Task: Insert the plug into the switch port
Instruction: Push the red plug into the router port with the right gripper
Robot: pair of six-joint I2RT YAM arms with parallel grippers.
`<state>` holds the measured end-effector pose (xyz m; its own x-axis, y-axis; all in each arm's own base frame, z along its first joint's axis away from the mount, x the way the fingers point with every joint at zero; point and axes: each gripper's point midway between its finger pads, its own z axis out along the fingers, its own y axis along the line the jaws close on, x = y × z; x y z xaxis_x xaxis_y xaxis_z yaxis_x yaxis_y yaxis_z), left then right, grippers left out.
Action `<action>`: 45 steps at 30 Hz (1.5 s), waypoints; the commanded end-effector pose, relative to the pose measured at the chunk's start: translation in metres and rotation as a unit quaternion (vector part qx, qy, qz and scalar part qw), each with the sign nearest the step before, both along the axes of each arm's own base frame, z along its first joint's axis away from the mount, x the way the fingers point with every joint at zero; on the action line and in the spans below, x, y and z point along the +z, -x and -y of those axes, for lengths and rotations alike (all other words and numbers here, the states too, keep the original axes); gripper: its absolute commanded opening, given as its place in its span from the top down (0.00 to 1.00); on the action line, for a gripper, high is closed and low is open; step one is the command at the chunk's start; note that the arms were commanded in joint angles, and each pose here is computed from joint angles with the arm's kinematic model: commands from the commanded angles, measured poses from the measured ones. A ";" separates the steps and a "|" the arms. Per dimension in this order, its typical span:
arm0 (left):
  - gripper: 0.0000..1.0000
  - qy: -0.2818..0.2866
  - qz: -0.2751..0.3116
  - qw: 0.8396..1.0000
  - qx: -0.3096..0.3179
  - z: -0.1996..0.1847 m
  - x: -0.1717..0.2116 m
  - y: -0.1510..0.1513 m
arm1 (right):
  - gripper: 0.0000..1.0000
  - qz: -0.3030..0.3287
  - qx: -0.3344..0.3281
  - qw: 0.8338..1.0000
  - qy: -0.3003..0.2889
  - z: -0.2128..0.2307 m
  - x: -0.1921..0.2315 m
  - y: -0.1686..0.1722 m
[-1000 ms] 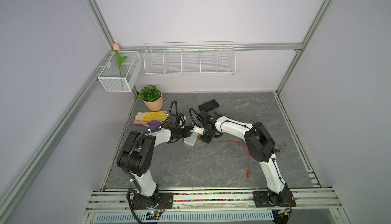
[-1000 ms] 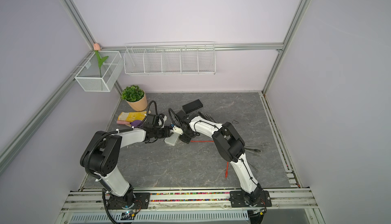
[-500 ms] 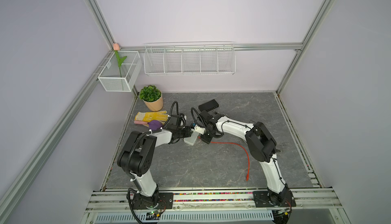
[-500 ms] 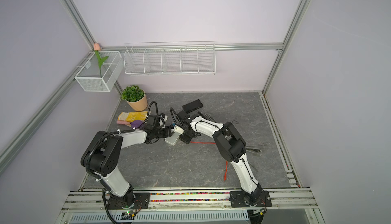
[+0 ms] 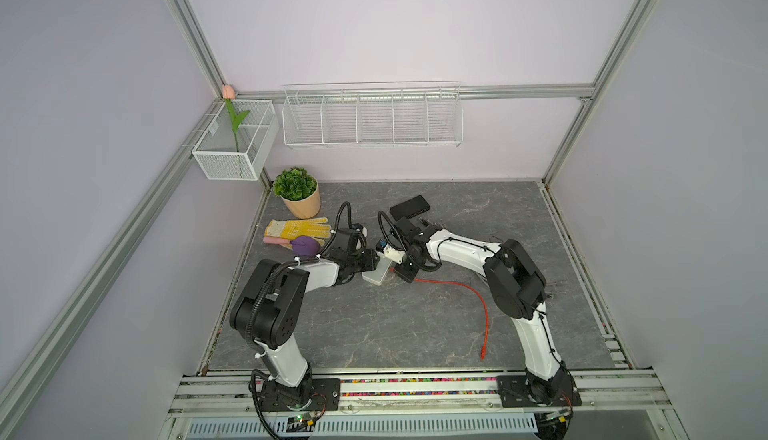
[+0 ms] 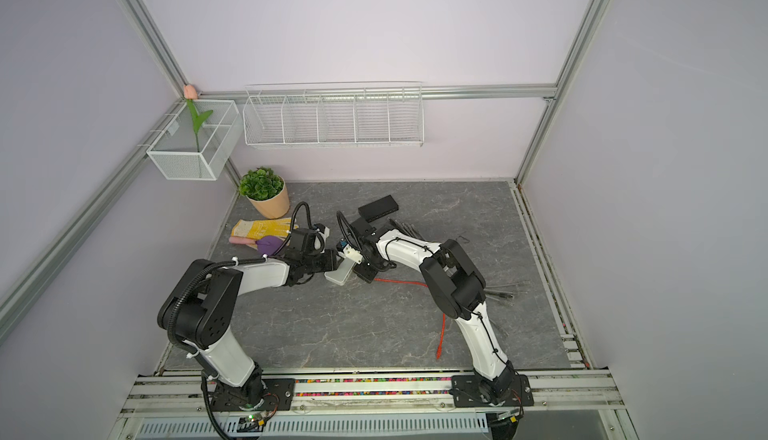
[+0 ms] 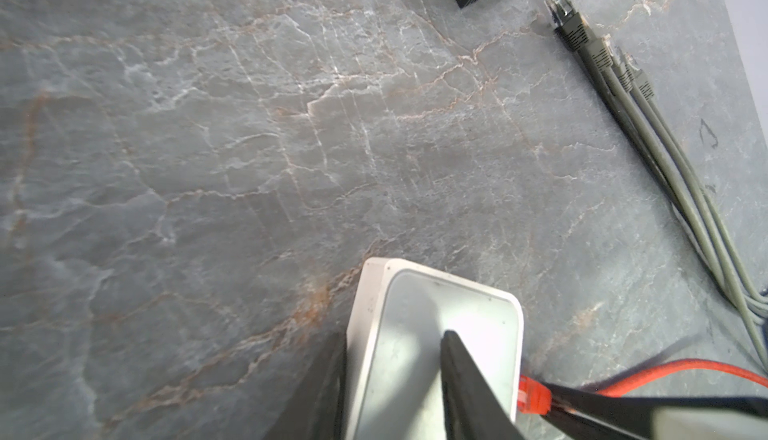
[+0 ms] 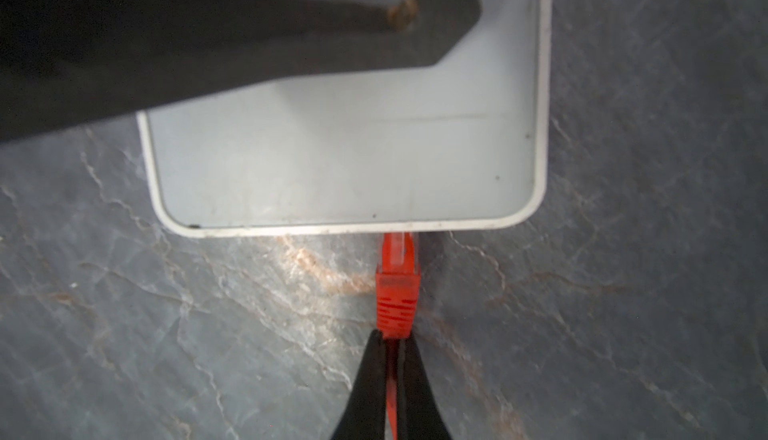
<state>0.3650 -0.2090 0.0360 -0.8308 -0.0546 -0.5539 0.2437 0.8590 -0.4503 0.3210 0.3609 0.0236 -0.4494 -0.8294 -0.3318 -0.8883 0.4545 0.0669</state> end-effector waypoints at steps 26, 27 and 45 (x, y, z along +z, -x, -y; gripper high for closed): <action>0.65 0.051 -0.151 0.973 -0.169 0.065 -0.037 0.115 | 0.93 0.134 0.042 0.956 -0.259 -0.102 0.107 -0.044; 0.65 0.051 -0.152 0.972 -0.170 0.066 -0.037 0.116 | 0.93 0.135 0.043 0.955 -0.260 -0.103 0.107 -0.045; 0.65 0.065 -0.153 0.966 -0.198 0.075 -0.035 0.127 | 0.93 0.148 0.040 0.944 -0.292 -0.117 0.117 -0.053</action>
<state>0.3645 -0.2147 0.0365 -0.8043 -0.0428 -0.5927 0.2665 0.8655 -0.4242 0.3232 0.3600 0.0243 -0.5029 -0.7920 -0.3460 -0.8598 0.4993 0.1068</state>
